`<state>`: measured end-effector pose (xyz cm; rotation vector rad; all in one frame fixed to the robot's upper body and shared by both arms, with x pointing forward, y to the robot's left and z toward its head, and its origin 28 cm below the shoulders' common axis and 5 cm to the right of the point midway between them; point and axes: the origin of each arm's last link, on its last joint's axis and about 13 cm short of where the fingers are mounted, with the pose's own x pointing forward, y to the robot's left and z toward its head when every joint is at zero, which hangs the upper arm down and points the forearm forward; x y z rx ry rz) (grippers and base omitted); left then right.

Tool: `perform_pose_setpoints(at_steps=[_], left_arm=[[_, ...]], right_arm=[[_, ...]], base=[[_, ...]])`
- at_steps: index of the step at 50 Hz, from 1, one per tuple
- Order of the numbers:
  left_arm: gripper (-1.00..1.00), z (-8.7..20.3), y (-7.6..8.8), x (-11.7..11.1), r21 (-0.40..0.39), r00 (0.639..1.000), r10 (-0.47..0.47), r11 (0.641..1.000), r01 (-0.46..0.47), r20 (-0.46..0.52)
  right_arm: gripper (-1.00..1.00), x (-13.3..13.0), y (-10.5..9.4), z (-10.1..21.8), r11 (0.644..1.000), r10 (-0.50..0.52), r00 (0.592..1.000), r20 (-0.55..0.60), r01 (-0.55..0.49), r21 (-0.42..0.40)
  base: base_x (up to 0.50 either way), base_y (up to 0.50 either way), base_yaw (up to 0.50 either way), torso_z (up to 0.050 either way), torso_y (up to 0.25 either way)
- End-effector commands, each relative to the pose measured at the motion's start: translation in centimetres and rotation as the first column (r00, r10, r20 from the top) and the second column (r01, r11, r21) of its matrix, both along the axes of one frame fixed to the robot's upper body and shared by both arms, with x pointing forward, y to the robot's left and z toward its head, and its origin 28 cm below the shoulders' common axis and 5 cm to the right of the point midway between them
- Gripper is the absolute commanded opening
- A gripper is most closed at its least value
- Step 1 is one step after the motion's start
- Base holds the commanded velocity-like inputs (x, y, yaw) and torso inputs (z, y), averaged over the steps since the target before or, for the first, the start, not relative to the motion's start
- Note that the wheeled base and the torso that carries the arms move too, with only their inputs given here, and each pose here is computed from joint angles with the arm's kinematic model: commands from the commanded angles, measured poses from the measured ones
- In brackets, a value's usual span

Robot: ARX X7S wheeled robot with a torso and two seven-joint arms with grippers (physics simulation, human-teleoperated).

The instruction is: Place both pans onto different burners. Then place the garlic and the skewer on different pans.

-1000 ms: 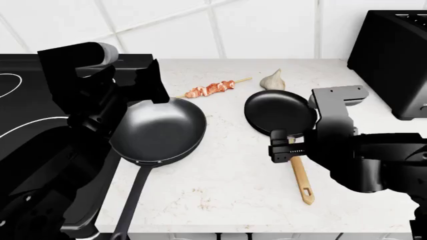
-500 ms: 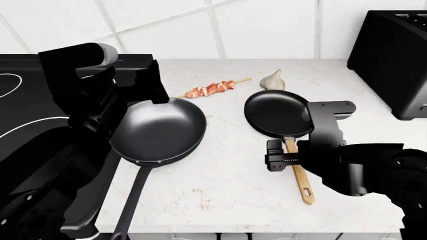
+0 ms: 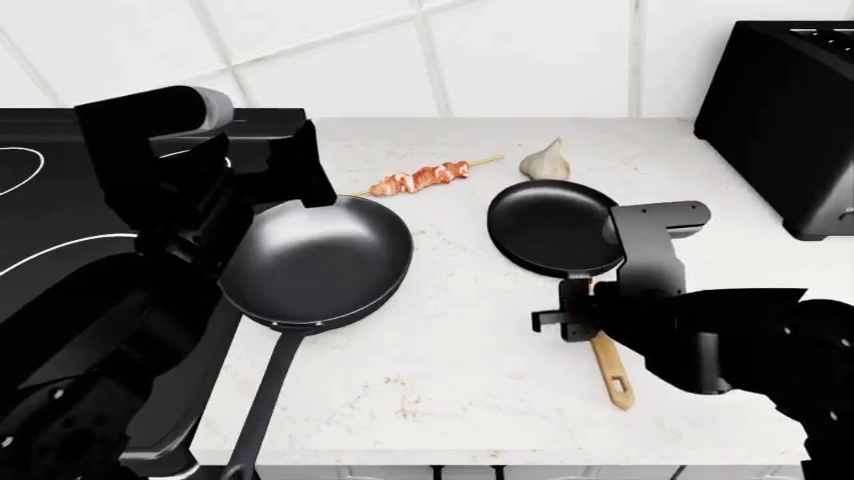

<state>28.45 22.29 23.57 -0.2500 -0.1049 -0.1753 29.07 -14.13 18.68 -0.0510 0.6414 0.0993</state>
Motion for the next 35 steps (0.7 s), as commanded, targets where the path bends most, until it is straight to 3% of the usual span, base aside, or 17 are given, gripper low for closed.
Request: perform_pose_setpoints(at_steps=[1, 19, 35], left_arm=[[1.0, 0.2, 0.1, -0.1, 0.0, 1.0, 0.0, 1.0, 0.0, 0.007], [1.0, 0.3, 0.0, -0.3, -0.001, 1.0, -0.005, 1.0, 0.005, 0.014], [1.0, 0.5, -0.1, -0.4, 0.002, 1.0, -0.006, 1.0, 0.006, 0.017]], right_arm=[[-1.0, -0.5, 0.2, 0.0, 0.999, 0.041, 0.999, -0.007, -0.041, -0.025], [-1.0, -1.2, -0.3, 4.5, 0.998, 0.012, 0.975, 0.22, 0.002, -0.061], [-1.0, -2.1, -0.3, 5.7, 0.997, 0.047, 0.94, 0.338, -0.025, -0.07]], base=[[0.0, 0.0, 0.0, 0.0, 0.0], [0.0, 0.0, 0.0, 0.0, 0.0], [0.0, 0.0, 0.0, 0.0, 0.003]])
